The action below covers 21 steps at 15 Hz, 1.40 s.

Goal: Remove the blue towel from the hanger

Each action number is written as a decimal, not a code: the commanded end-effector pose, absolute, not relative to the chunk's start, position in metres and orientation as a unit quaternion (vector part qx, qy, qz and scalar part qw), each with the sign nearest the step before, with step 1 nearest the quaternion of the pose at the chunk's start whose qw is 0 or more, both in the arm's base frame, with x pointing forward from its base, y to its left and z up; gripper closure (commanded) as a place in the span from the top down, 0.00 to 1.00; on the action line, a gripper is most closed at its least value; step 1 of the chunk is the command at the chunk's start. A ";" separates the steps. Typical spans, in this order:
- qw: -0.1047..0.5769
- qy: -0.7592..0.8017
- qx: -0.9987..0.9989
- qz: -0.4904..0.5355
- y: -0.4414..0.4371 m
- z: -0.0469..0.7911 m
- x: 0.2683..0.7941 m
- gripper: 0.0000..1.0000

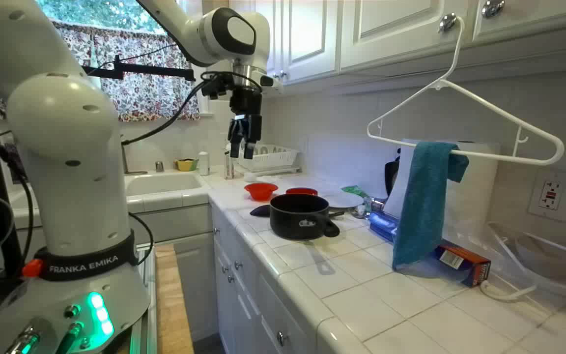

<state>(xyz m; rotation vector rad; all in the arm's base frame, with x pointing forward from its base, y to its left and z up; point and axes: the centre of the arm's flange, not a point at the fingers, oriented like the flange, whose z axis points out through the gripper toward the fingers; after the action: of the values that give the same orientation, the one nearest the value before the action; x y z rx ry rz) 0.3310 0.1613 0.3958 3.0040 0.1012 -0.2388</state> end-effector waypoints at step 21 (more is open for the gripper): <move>0.055 -0.020 0.988 0.139 0.056 0.413 0.422 1.00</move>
<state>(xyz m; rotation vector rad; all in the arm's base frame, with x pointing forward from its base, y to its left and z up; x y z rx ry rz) 0.4057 0.0729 0.4208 2.9716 -0.1882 0.3240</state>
